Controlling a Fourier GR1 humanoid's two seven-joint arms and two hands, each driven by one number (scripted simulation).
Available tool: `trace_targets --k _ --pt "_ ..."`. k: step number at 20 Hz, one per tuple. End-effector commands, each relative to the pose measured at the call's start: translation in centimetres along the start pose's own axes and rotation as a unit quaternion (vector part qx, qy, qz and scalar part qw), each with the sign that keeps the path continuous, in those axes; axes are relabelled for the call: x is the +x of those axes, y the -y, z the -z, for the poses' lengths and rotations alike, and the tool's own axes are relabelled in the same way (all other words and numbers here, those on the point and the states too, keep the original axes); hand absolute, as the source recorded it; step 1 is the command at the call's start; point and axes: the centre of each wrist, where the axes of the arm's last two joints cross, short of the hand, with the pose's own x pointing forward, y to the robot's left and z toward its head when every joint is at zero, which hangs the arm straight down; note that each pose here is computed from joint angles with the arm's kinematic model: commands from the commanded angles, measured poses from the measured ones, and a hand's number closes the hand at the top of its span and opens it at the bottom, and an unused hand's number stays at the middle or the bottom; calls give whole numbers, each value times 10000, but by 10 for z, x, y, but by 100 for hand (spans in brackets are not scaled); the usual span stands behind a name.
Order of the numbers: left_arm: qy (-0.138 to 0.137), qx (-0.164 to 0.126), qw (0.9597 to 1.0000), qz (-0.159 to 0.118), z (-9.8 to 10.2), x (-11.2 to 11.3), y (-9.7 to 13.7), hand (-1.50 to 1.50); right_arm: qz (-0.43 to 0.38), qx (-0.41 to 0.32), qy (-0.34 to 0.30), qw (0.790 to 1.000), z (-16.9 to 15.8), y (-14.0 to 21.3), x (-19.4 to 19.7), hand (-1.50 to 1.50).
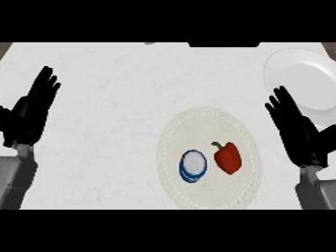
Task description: Pick the bell pepper from the placemat and place it in the plate
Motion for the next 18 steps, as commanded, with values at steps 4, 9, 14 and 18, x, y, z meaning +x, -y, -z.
trace_targets --k 4,9,14,18 --pt "-1293 -259 9912 -147 -32 -53 33 0 -887 1394 1778 9701 36 -9 112 150" --pt "-1889 -675 9782 -540 -60 -75 75 0 -3056 211 2455 9197 45 35 132 150" --pt "-2029 -601 9758 -549 -82 -80 62 0 -2077 512 2886 9332 60 50 82 -150" --pt "-2013 -493 9766 -571 -86 -84 74 0 -2482 1112 2862 9188 49 64 80 -150"
